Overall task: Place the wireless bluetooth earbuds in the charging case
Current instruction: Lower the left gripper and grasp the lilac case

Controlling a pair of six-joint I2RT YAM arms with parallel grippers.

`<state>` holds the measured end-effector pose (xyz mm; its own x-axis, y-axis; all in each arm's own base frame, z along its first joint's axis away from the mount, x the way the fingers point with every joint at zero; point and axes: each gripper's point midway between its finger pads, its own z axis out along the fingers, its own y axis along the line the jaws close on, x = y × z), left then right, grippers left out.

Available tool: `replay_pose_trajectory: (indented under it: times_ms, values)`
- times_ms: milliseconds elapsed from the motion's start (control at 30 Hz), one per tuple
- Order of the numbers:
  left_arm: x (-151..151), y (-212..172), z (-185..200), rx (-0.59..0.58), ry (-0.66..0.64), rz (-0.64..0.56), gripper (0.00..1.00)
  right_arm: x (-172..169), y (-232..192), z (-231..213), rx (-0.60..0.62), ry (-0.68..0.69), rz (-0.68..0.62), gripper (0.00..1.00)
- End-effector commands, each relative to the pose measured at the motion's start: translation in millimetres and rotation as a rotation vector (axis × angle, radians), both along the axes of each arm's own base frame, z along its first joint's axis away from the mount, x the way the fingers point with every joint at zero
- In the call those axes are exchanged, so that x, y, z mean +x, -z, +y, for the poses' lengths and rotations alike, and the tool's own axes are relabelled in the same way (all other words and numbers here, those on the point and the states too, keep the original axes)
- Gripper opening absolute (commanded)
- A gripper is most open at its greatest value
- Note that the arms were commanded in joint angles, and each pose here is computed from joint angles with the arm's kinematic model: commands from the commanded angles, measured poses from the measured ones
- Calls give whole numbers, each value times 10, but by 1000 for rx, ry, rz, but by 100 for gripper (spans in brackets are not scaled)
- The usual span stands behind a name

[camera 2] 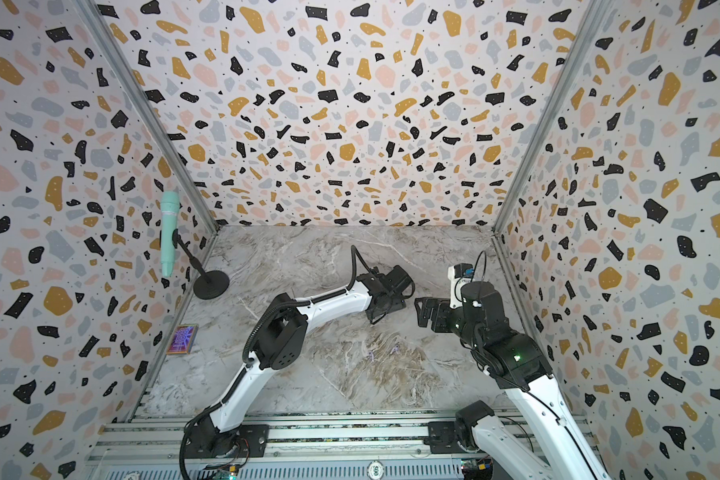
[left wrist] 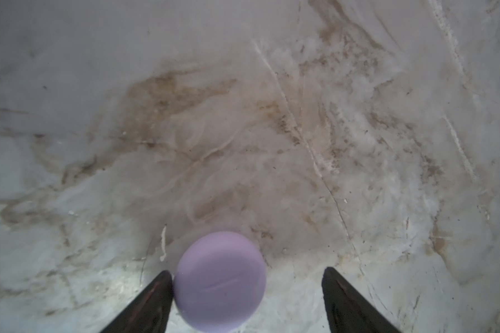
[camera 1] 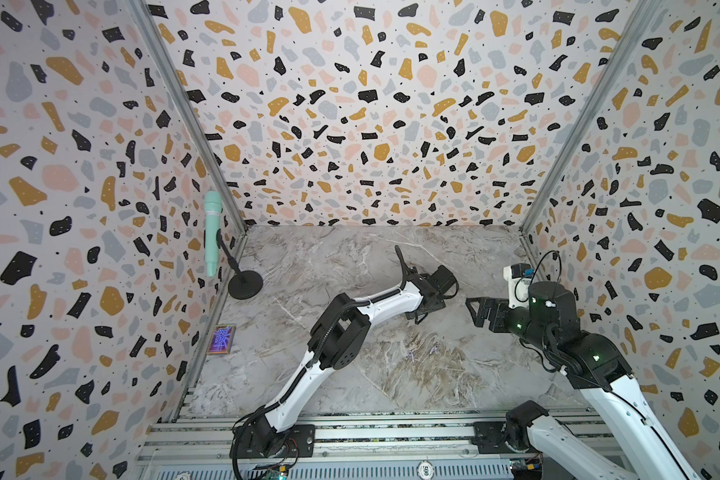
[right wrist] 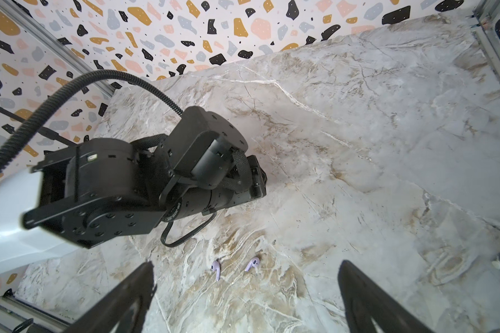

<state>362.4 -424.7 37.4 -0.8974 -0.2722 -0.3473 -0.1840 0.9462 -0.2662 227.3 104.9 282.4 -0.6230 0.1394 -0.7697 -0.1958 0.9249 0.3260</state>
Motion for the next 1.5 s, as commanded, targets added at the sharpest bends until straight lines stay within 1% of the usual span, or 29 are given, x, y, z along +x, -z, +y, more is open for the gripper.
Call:
replay_pose_trajectory:
  times_ms: [0,133,200,300,400,500,800,900,1133,1333,1467]
  values:
    - [-44,75,97,42,-26,45,78,-90,-176,-23,-6,-26,-40,100]
    - [-73,130,187,76,-46,56,76,-121,-200,-25,-9,-33,-55,99]
    - [-93,168,194,74,-50,64,74,-129,-207,-17,-15,-36,-63,100]
    - [-56,192,217,89,-54,65,70,-139,-212,-13,-26,-36,-72,99]
    - [-29,207,219,101,-40,68,62,-153,-224,0,-32,-43,-79,99]
    - [-39,250,236,123,-23,82,60,-158,-228,-4,-35,-42,-79,99]
    - [-178,448,382,221,44,153,58,-171,-253,-2,-25,-44,-87,99]
    - [-223,533,463,251,61,180,56,-176,-250,-5,-25,-44,-86,99]
    - [-279,657,641,304,81,224,53,-190,-263,4,-21,-50,-85,99]
    - [-382,796,761,351,125,295,56,-196,-247,37,-15,-66,-74,99]
    - [-415,841,818,381,144,319,57,-200,-246,37,-15,-68,-73,99]
